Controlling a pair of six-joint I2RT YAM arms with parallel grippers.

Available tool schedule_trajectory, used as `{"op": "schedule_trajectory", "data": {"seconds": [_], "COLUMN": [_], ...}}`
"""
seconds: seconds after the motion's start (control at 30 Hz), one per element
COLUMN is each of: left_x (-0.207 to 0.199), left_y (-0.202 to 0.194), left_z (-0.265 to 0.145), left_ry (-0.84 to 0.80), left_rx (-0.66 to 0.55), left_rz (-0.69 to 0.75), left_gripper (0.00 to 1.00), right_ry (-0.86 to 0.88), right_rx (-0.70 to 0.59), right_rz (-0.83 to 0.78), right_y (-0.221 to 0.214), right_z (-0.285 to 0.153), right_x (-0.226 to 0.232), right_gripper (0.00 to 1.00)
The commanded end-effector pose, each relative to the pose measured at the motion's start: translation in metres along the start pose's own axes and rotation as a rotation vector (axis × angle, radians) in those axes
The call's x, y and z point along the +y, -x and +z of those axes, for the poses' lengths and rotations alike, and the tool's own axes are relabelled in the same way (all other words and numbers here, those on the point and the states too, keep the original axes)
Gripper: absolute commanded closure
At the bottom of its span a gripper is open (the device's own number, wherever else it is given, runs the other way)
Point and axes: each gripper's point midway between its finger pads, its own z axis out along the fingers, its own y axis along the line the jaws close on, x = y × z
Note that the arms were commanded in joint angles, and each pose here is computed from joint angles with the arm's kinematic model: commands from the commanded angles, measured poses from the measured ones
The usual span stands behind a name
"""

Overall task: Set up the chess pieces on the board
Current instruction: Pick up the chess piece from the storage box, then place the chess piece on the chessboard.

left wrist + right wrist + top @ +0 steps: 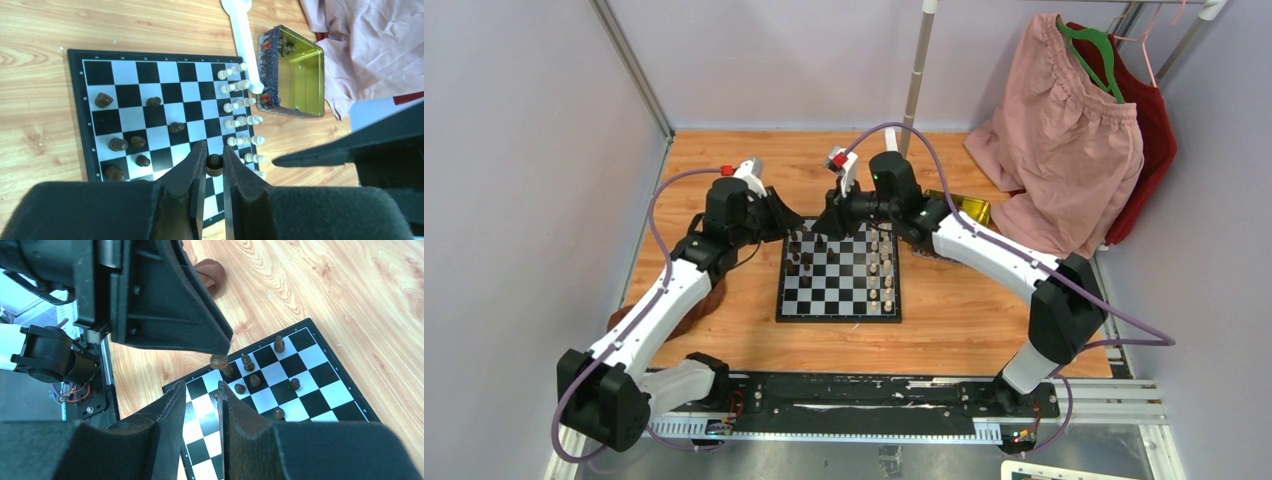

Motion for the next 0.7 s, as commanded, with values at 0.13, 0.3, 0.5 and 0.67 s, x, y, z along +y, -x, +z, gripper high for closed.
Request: {"op": "schedule_trajectory", "data": {"seconds": [0.13,0.3,0.5,0.67], "left_x": [0.011,0.026,0.039,0.051], "left_y": [0.039,0.043,0.039,0.026], "left_z": [0.023,0.044,0.072,0.092], "left_ry": [0.057,0.088,0.145,0.206], "left_rx": [-0.132,-0.171,-0.174,-0.140], "left_rz": [0.137,0.201,0.303,0.356], "left_gripper": [1.00,1.00,1.00,1.00], "right_ry": [-0.046,-0.084,-0.126,-0.154], "right_rx": [-0.036,-0.034,-0.037,-0.035], "right_rz": [-0.022,-0.017,-0.018,-0.024], "right_y": [0.004,-0.003,-0.005,-0.005], "right_z": [-0.019,-0.023,-0.024,-0.027], "right_x": [-0.010,-0.020,-0.032,-0.039], "right_gripper": [0.66,0.66,0.66,0.66]}}
